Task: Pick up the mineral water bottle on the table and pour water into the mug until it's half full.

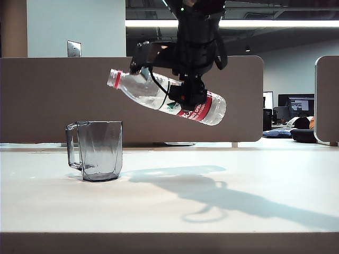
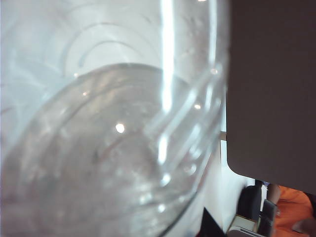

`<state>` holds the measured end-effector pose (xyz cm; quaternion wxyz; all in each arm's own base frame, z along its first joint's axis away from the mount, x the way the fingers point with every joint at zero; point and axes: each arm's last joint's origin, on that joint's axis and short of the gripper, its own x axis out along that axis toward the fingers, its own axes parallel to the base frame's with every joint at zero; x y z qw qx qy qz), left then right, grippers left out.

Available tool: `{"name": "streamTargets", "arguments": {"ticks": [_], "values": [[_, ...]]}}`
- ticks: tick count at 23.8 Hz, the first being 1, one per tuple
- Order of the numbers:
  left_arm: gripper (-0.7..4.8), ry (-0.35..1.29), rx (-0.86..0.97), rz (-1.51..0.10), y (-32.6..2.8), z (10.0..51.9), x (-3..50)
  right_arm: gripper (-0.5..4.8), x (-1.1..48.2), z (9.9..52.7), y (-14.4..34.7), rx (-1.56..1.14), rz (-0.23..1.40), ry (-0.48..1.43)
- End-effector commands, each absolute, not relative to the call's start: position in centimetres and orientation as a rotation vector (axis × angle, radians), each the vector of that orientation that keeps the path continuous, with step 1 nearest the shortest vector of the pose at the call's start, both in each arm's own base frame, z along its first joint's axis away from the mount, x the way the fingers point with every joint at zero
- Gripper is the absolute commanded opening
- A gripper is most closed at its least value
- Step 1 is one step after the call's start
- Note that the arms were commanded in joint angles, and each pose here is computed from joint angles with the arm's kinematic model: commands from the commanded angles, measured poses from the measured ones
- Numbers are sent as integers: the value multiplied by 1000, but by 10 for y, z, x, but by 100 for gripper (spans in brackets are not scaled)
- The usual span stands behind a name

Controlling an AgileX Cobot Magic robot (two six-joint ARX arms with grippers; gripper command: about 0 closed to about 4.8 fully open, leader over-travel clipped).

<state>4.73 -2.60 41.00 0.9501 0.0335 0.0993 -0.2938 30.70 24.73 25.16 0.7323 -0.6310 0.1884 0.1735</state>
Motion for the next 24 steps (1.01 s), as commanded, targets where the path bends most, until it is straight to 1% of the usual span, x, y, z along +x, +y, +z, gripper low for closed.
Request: {"name": "streamTargets", "arguments": {"ticks": [1,7,9,15,24], "values": [[-5,193,63,-602,-26,412,47,274,308,261,250,-1406,330,375],[-5,192,58,-647,-27,412,46,274,308,258,251,-1438,321,384],[-5,192,57,-649,-27,412,46,273,308,258,251,-1488,323,382],[-5,191,56,-666,-28,412,45,274,310,259,247,-1525,278,402],[-5,203,58,-680,-28,411,44,273,311,258,247,-1577,283,404]]}}
